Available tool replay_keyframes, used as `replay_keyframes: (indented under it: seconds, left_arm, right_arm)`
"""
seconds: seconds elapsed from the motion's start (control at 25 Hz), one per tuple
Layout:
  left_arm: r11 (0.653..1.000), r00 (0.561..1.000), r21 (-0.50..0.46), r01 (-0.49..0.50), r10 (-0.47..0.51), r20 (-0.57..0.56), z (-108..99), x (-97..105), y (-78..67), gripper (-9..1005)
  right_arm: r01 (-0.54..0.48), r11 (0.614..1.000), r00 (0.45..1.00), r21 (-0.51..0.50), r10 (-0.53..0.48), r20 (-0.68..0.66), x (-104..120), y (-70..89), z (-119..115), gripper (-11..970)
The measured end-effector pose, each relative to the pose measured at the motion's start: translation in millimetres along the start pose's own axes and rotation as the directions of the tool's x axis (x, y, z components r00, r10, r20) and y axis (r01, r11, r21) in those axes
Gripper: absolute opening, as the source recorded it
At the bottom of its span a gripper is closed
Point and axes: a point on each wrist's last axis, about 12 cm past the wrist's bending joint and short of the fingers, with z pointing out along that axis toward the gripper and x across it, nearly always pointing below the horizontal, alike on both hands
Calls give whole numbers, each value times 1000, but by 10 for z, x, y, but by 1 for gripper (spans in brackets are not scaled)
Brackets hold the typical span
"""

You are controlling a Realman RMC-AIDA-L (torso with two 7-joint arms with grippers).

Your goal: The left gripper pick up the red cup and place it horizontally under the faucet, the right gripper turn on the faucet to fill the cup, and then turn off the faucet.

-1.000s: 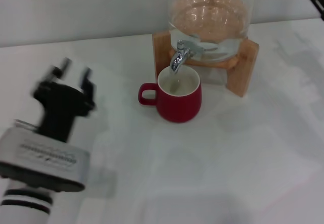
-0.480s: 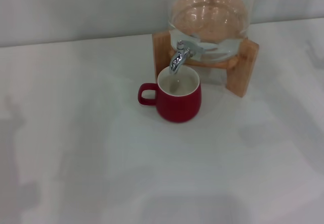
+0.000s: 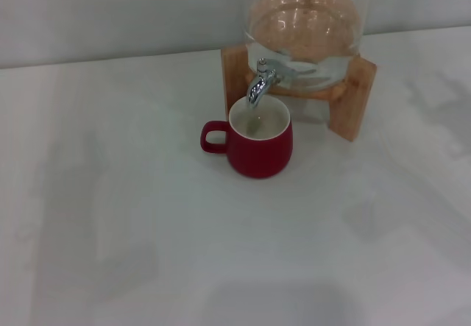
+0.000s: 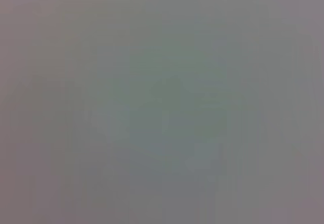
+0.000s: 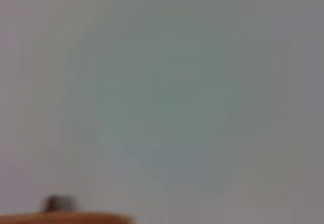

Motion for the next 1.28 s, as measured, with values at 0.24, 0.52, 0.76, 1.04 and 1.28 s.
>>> replay_keyframes:
  seconds: [0.24, 0.52, 0.76, 1.04, 1.28]
  left_arm:
    - [999, 1000, -31, -6, 5, -20, 131, 33, 46, 637]
    - [1000, 1000, -16, 7, -7, -23, 223, 42, 1, 784]
    - [1000, 999, 15, 7, -6, -49, 291, 81, -67, 831]
    - [994, 994, 93, 52, -43, -99, 300, 134, -236, 843]
    - [991, 994, 123, 56, -44, -104, 279, 137, -298, 843]
  right_arm:
    - [-40, 978, 995, -207, 19, -100, 99, 224, -13, 645]
    - [-70, 929, 981, -364, -3, -196, 199, 405, -16, 645]
    - [-75, 904, 968, -421, -35, -249, 287, 491, 49, 644]
    - [-72, 882, 954, -465, -75, -289, 378, 577, 151, 644]
    - [-76, 865, 948, -496, -91, -304, 412, 630, 188, 644]
